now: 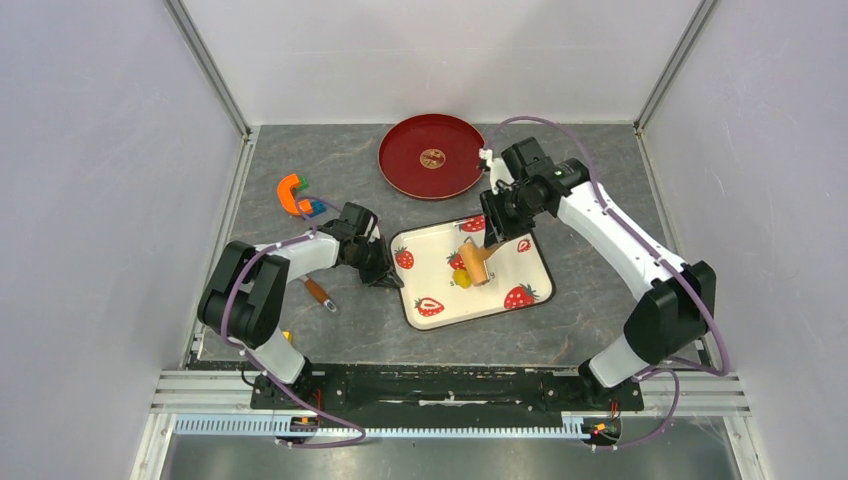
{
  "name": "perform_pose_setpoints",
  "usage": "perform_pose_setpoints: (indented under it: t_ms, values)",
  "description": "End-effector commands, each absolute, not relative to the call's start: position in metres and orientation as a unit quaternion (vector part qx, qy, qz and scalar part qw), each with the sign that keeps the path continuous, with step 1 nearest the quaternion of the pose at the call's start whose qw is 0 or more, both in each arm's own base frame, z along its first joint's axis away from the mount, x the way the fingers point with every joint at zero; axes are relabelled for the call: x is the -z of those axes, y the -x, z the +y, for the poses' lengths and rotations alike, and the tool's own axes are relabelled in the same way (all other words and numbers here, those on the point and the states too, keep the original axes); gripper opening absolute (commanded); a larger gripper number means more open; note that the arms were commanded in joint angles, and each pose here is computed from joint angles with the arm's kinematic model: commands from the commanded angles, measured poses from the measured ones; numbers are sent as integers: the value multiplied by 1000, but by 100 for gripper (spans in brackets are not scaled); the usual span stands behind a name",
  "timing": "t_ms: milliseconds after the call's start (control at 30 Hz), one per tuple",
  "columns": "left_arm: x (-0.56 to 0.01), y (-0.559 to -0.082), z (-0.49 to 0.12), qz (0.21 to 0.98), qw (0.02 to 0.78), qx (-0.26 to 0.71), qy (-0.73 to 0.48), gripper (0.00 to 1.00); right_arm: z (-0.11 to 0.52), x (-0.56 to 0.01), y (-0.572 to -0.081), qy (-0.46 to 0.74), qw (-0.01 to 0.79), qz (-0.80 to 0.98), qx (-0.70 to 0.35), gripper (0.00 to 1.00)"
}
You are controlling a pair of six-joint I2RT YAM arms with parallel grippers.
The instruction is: Roll out the dumpling wrappers from the dough
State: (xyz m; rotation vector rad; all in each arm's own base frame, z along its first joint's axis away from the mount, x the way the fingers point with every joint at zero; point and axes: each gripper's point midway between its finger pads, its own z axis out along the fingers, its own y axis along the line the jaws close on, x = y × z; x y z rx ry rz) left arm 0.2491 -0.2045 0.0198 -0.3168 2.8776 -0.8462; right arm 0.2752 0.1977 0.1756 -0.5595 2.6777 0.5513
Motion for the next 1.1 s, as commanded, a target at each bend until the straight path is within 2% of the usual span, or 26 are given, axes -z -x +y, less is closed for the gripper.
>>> perform_pose_setpoints:
  t_ms: [0,800,1067]
  values:
    - [-19,-251,-199,959,70,265,74,2,211,-190,-279,221,190,936,-198,0]
    - [-16,-247,-197,960,65,262,68,2,232,-160,-271,265,167,934,-168,0]
    - [-16,-248,-197,961,67,261,67,2,219,-151,-275,255,177,943,-117,0]
